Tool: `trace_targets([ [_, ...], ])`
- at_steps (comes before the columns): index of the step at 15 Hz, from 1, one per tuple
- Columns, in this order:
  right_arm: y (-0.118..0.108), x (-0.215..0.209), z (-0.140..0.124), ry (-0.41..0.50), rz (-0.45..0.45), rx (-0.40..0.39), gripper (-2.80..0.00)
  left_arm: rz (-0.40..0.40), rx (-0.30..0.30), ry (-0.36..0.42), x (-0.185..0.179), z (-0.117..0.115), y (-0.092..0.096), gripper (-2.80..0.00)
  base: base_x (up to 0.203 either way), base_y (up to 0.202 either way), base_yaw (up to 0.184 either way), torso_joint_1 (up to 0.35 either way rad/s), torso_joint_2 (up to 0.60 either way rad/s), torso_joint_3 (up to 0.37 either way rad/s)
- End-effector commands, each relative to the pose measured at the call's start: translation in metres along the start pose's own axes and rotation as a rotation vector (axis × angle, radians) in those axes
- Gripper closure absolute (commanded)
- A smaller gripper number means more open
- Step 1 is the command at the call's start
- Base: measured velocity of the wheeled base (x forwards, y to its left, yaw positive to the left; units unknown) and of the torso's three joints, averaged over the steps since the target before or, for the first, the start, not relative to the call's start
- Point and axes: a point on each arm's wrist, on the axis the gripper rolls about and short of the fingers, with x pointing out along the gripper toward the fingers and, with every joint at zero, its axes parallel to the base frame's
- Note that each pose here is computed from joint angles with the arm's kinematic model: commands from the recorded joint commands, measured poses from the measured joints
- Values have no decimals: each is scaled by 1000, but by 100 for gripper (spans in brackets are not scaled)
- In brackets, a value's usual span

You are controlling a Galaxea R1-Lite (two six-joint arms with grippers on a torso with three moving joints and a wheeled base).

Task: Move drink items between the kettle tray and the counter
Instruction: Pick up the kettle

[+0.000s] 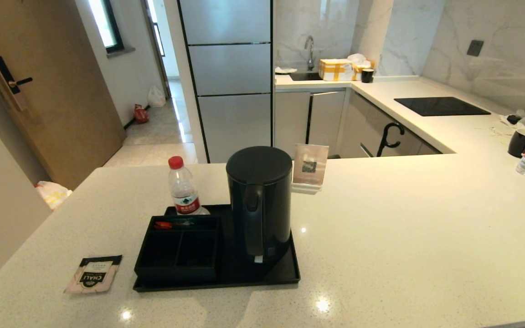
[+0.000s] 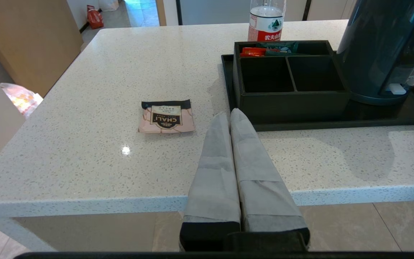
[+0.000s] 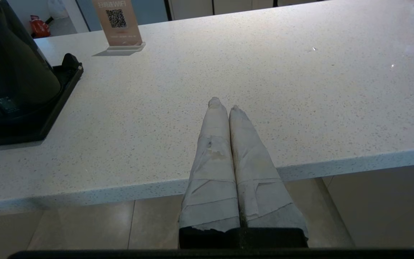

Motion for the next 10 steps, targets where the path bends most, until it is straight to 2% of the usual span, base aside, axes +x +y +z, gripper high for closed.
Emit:
trace_targets([
  [1, 0, 0, 1, -4, 0, -2, 0, 0, 0, -1, 0, 0, 0, 0, 0, 0, 0, 0, 0, 0],
  [3, 1, -3, 10, -27, 10, 9, 0, -1, 0, -1, 0, 0, 0, 0, 0, 0, 0, 0, 0, 0],
  [5, 1, -3, 14, -2, 20, 42, 0, 0, 0, -1, 0, 0, 0, 0, 0, 0, 0, 0, 0, 0],
  [6, 2, -5, 28, 24, 43, 92, 0, -1, 0, -1, 0, 0, 0, 0, 0, 0, 0, 0, 0, 0],
  [8, 6, -17, 78, 23, 116, 181, 0, 0, 0, -1, 0, 0, 0, 0, 0, 0, 0, 0, 0, 0],
  [9, 8, -22, 102, 49, 161, 228, 0, 0, 0, -1, 0, 0, 0, 0, 0, 0, 0, 0, 0, 0],
  [10, 10, -23, 114, 116, 196, 277, 0, 0, 0, -1, 0, 0, 0, 0, 0, 0, 0, 0, 0, 0],
])
